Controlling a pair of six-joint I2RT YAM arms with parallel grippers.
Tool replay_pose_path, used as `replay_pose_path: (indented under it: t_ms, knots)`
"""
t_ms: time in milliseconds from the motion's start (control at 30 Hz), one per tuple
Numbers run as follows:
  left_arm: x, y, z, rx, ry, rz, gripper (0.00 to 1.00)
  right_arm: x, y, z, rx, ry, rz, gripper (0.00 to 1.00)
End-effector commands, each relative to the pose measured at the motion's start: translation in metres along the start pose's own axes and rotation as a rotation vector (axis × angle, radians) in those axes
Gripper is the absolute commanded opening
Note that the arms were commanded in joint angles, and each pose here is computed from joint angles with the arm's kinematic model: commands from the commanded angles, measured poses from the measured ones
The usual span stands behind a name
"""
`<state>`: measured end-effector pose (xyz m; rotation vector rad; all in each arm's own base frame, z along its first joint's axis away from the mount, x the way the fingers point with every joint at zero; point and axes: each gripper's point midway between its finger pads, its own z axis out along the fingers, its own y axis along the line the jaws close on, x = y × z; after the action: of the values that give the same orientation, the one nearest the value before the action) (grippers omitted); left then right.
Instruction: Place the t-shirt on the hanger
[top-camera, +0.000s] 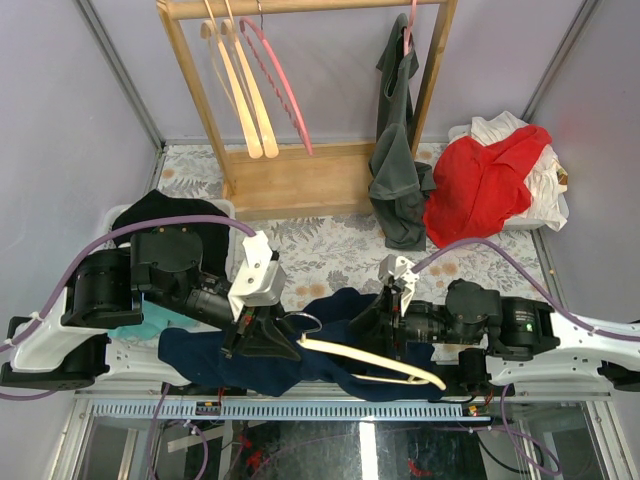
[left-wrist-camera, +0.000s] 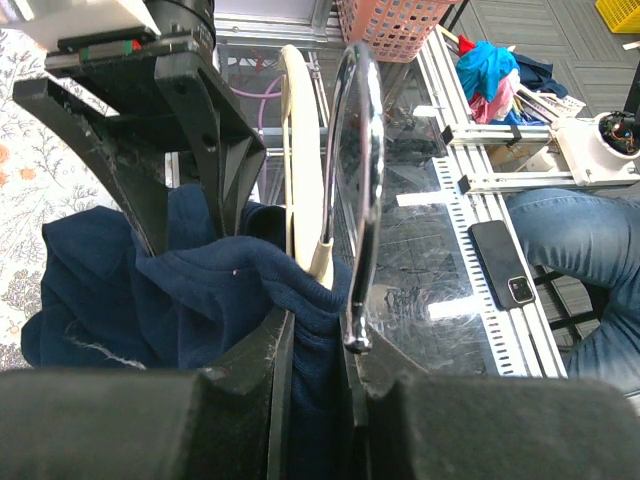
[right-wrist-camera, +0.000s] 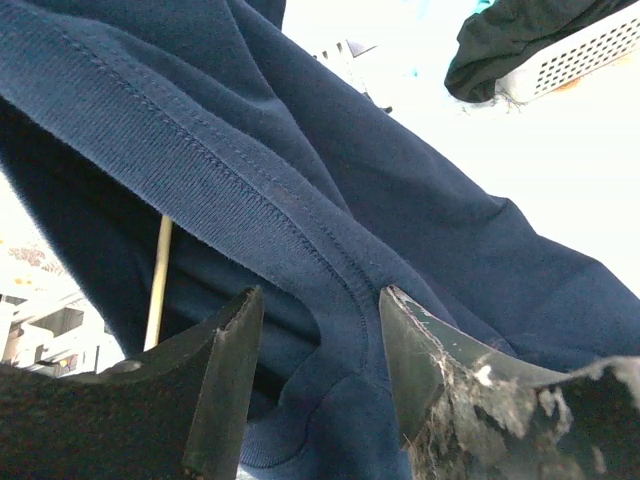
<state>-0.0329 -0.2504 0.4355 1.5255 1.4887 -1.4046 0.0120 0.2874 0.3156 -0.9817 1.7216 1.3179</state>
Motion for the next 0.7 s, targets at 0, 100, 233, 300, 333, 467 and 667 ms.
replay_pose_path:
  t_ms: [0,100,233,300,333,467,667]
  knots:
    - [-0.024,-0.011,-0.002,0.052,-0.100,0.058,0.00,-0.007,0.008,0.012,-0.037,-0.036,0.012,0.59]
    - [-0.023,-0.010,-0.001,0.049,-0.100,0.057,0.00,-0.003,0.006,0.016,-0.033,-0.023,0.016,0.64]
    - [-0.022,-0.009,-0.001,0.047,-0.101,0.055,0.00,0.002,-0.006,0.020,0.026,-0.019,0.016,0.64]
    - [-0.022,-0.010,-0.001,0.046,-0.102,0.054,0.00,0.002,-0.017,0.018,0.082,-0.025,0.013,0.63]
    - [-0.023,-0.010,-0.002,0.045,-0.106,0.056,0.00,0.003,-0.023,0.018,0.114,-0.023,0.011,0.62]
    - [-0.024,-0.011,-0.004,0.045,-0.112,0.060,0.00,0.009,-0.040,0.014,0.204,-0.012,0.013,0.57]
    - [-0.024,-0.008,-0.004,0.032,-0.114,0.060,0.00,0.017,-0.059,0.010,0.295,-0.010,0.027,0.53]
